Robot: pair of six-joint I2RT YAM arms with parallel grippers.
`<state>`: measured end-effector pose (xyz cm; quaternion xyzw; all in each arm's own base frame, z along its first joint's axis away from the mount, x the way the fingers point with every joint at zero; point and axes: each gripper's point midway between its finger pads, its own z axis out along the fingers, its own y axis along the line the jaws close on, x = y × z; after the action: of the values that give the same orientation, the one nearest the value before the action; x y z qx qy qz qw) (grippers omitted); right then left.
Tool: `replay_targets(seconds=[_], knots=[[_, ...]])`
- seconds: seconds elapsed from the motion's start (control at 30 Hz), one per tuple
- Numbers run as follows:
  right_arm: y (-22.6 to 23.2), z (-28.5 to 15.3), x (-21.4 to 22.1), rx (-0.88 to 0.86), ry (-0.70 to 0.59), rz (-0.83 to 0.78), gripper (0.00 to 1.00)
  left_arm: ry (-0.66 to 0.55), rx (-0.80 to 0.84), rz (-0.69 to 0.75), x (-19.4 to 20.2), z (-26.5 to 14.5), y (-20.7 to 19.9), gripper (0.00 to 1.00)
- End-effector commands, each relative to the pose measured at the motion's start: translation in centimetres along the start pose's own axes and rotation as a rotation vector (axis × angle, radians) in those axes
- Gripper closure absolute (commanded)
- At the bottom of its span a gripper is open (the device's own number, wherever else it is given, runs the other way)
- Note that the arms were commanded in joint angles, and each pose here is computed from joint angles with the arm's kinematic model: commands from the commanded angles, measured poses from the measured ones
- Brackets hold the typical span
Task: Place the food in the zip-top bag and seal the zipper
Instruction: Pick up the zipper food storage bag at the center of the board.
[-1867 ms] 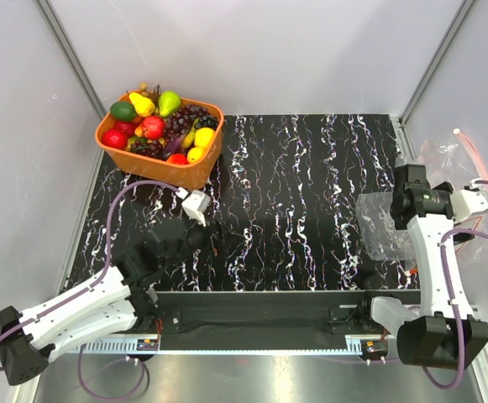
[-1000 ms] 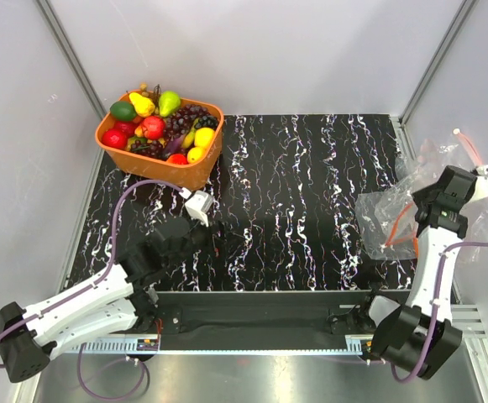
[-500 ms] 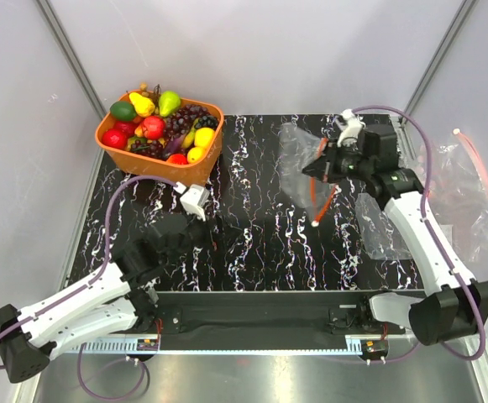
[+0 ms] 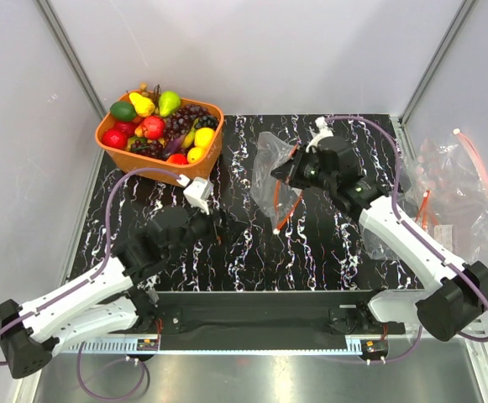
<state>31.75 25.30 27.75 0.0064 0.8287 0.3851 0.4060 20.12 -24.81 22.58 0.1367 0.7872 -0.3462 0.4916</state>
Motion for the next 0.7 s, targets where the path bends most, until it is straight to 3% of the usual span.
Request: replay_targets(seconds=[0.0,0.2,0.5,0.67], knots=[[0.0,-0.3,-4.0,0.132,-0.251,0.194,1.0,-0.085,0.137,0.031,-3.6,0.5,-3.4,0.01],[0.0,0.1,-3.1,0.276,-0.271,0.292,1.0,-0.086,0.139,0.08,-4.5,1.9,-4.0,0.01],[2.4,1.2,-1.7,0.256,-0.227,0.291,1.0,-0.097,0.124,0.144,-6.7,4.0,-4.8,0.02],[3.1,1.2,-1.3,0.235,-0.226,0.305,1.0,-0.069,0.086,0.179,-6.3,5.7,-4.2,0.1]])
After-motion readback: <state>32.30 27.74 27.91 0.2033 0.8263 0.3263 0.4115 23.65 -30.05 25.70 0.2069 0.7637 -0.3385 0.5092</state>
